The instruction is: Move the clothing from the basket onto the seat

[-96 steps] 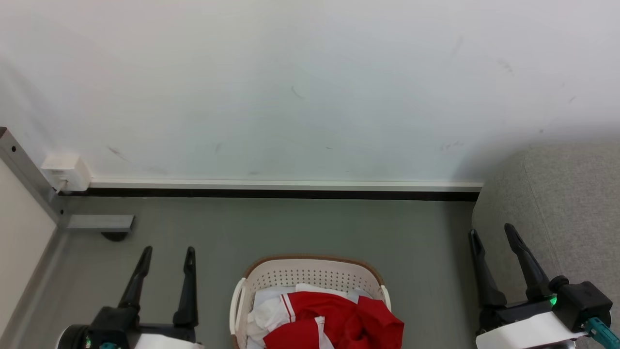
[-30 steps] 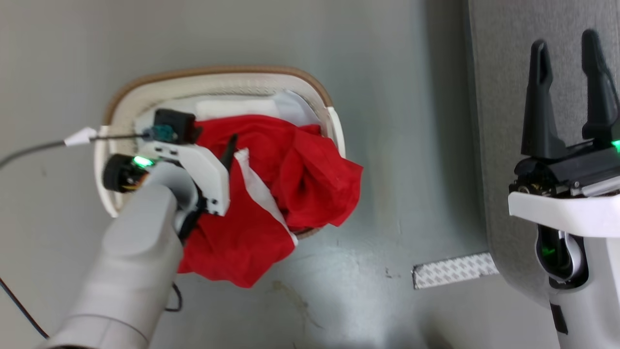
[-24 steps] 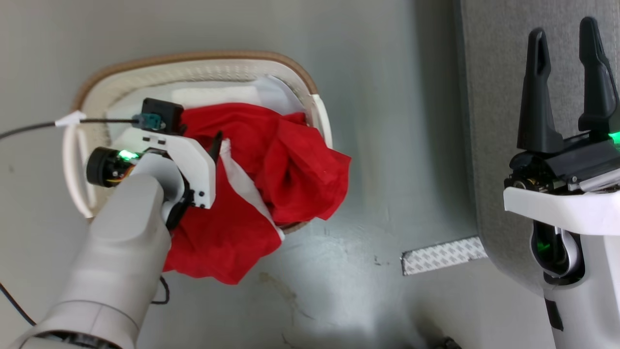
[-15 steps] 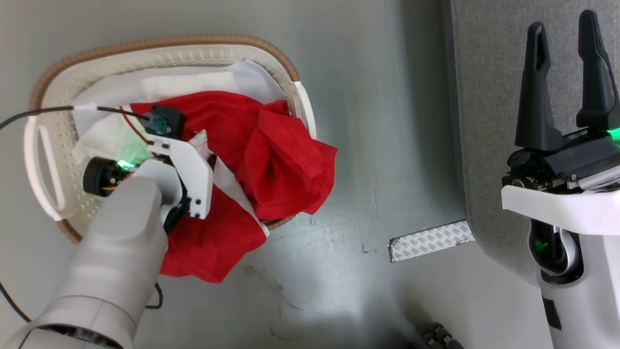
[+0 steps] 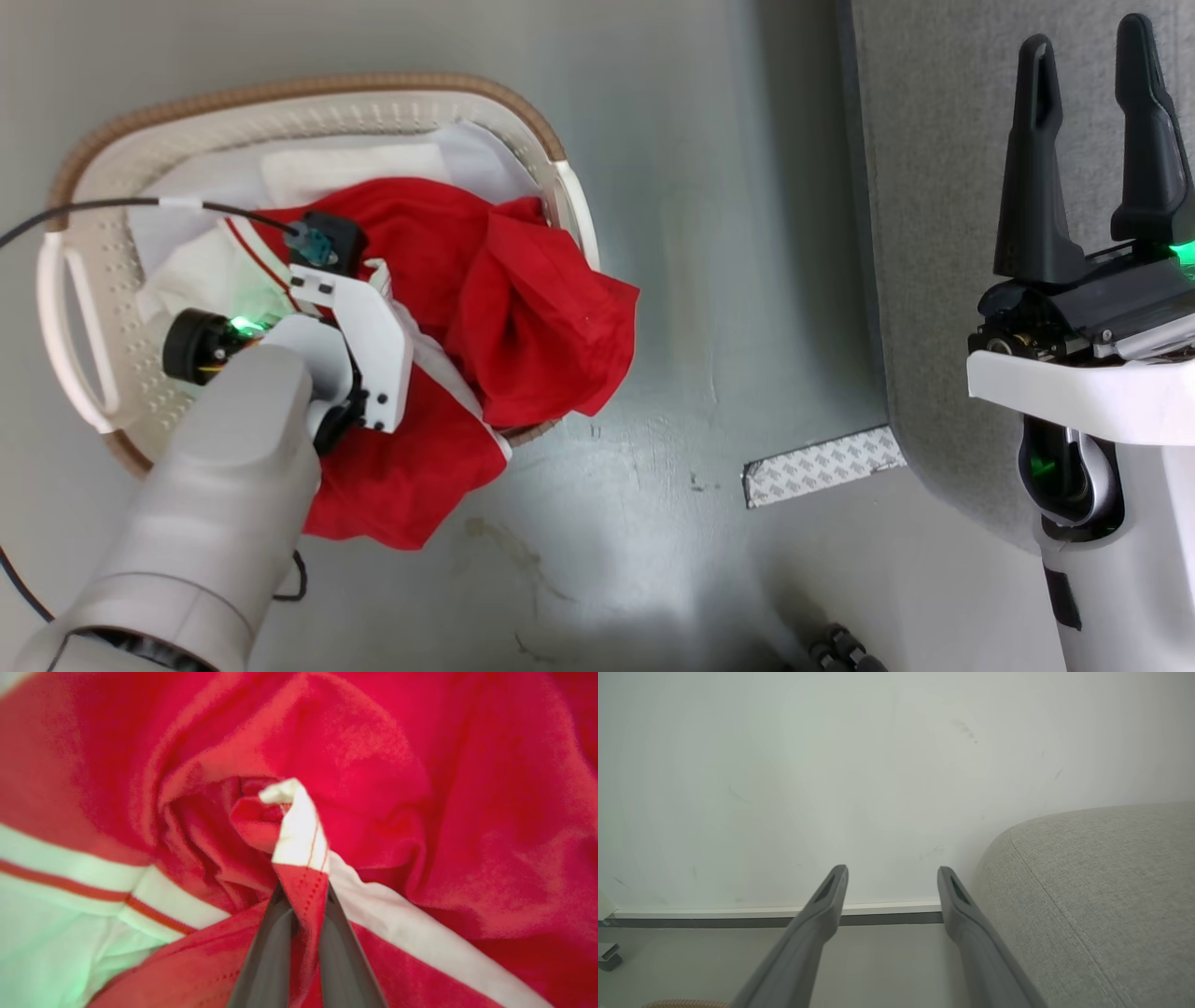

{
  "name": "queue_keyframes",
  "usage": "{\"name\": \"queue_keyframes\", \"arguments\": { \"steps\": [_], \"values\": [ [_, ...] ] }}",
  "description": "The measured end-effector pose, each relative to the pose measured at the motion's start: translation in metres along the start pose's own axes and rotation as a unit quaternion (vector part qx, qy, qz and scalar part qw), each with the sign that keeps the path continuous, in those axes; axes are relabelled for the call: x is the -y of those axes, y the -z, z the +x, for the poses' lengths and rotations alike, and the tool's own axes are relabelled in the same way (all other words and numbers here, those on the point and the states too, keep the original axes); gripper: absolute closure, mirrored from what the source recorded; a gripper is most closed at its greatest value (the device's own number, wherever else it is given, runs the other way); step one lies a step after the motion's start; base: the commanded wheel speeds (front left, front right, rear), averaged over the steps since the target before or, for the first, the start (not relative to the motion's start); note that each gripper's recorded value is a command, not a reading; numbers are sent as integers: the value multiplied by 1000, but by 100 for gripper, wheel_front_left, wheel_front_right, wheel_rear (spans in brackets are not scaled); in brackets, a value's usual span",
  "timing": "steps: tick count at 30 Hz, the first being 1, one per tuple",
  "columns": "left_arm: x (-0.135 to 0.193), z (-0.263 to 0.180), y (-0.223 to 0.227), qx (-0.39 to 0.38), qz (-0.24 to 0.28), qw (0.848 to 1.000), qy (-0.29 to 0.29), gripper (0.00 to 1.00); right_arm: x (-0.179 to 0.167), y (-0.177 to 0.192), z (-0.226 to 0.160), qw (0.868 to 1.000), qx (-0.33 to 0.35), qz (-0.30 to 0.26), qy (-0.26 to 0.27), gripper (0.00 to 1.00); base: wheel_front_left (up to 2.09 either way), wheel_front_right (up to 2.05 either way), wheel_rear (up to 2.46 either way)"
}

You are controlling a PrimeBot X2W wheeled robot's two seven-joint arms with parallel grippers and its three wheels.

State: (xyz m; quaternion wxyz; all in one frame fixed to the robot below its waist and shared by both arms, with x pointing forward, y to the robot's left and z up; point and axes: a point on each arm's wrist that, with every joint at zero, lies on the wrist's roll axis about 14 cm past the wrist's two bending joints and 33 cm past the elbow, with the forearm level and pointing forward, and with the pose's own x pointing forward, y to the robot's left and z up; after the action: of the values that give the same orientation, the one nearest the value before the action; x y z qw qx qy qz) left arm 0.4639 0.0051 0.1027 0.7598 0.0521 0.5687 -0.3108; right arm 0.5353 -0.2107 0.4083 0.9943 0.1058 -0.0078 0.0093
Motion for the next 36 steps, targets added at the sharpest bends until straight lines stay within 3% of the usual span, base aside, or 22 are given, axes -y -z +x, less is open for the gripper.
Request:
{"name": "queue_keyframes", "arguments": {
  "steps": [9, 18, 30, 36],
  "values": [
    [17, -38, -23, 74, 12, 997, 4, 100, -13, -37, -3, 999, 35, 5, -10, 0, 0, 0, 0],
    [45, -107, -58, 189, 16, 982, 7, 100, -31, -86, -23, 997, 69, -2, -35, 0, 0, 0, 0],
    [70, -220, -87, 340, 43, 939, -20, 100, -56, -139, -68, 992, 109, 11, -63, 0, 0, 0, 0],
    [83, -280, -99, 411, 58, 909, -33, 100, -70, -158, -94, 989, 124, 16, -79, 0, 0, 0, 0]
  ]
}}
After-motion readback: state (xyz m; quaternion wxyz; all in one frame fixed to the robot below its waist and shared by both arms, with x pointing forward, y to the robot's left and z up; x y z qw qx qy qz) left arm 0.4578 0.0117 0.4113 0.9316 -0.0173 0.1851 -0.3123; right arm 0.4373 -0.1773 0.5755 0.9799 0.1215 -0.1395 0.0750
